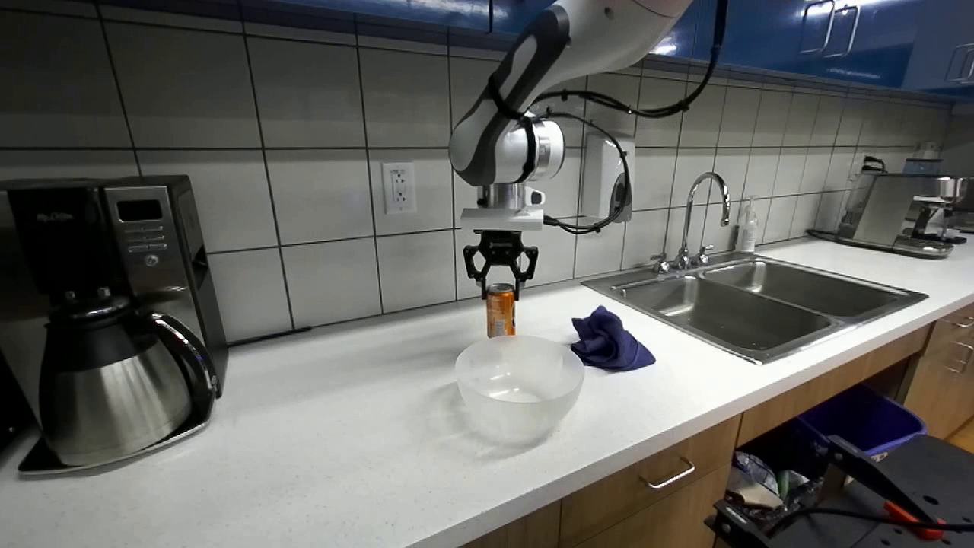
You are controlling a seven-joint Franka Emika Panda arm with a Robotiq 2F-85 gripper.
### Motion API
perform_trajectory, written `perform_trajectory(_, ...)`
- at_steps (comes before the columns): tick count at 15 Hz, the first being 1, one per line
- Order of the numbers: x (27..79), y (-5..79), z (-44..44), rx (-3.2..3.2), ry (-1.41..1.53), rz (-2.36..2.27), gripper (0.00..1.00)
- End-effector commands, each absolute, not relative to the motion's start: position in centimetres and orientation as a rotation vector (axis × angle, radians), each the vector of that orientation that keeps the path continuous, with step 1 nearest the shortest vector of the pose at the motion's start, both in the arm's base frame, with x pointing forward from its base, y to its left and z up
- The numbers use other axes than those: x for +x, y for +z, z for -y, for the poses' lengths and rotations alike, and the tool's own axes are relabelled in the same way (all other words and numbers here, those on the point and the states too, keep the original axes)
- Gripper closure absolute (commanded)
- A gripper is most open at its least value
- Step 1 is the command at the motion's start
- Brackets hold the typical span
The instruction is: Put the can in the bowl
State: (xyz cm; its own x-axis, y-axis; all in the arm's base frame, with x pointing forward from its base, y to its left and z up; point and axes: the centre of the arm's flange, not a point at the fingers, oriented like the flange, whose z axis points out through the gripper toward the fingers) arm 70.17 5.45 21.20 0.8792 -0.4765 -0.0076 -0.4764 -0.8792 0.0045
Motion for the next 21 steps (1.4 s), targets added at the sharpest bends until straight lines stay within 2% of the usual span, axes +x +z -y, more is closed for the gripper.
perform_trajectory(1, 65.9, 23.7, -3.5, 3.059, -0.008, 0.81, 0.62)
perform_trajectory(21, 56.1, 30.6, 3.1, 3.06, 0.035, 0.862, 0.62)
